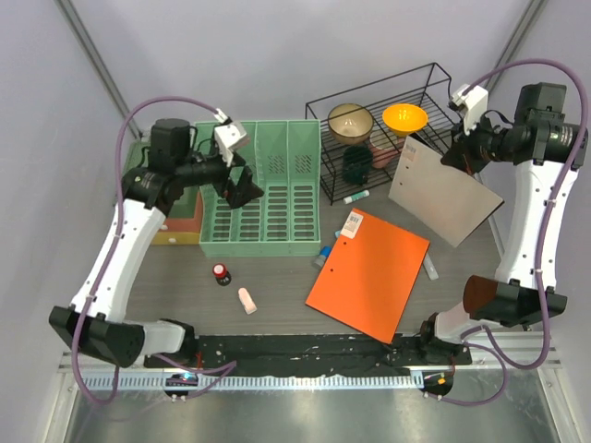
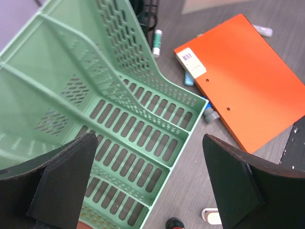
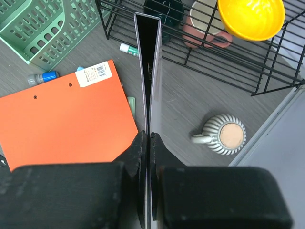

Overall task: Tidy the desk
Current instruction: Pick up the folder from the folder.

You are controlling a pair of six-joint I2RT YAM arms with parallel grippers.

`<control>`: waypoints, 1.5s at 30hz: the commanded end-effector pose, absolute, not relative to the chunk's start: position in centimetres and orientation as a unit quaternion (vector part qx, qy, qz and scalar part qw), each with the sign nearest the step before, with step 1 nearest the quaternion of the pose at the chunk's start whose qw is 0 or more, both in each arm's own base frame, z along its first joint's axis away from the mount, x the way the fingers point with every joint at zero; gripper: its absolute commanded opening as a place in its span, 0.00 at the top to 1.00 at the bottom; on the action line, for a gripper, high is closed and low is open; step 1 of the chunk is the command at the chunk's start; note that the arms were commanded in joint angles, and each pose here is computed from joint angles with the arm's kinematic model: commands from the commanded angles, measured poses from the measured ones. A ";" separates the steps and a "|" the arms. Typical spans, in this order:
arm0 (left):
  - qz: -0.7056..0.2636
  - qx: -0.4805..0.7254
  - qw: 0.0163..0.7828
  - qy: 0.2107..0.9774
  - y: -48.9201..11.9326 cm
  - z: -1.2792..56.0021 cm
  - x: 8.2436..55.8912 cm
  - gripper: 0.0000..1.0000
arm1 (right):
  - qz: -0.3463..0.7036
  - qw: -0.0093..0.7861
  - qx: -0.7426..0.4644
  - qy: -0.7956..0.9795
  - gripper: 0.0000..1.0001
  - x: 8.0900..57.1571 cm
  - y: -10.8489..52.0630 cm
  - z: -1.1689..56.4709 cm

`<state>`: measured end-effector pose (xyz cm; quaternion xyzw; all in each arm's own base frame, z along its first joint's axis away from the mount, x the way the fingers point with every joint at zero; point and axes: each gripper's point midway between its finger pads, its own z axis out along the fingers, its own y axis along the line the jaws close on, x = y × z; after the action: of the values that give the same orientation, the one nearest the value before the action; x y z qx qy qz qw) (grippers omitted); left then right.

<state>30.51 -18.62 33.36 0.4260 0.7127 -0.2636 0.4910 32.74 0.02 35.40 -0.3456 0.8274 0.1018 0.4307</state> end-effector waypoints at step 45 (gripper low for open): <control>-0.423 0.582 0.452 0.528 -37.1 34.0 30.8 0.00 | 0.187 0.473 -0.454 0.731 0.99 22.8 12.1 42.6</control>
<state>31.19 -36.14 31.76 0.5523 0.5900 -0.4138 0.4191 27.10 10.84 41.59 -0.4552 0.7339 0.1443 0.4832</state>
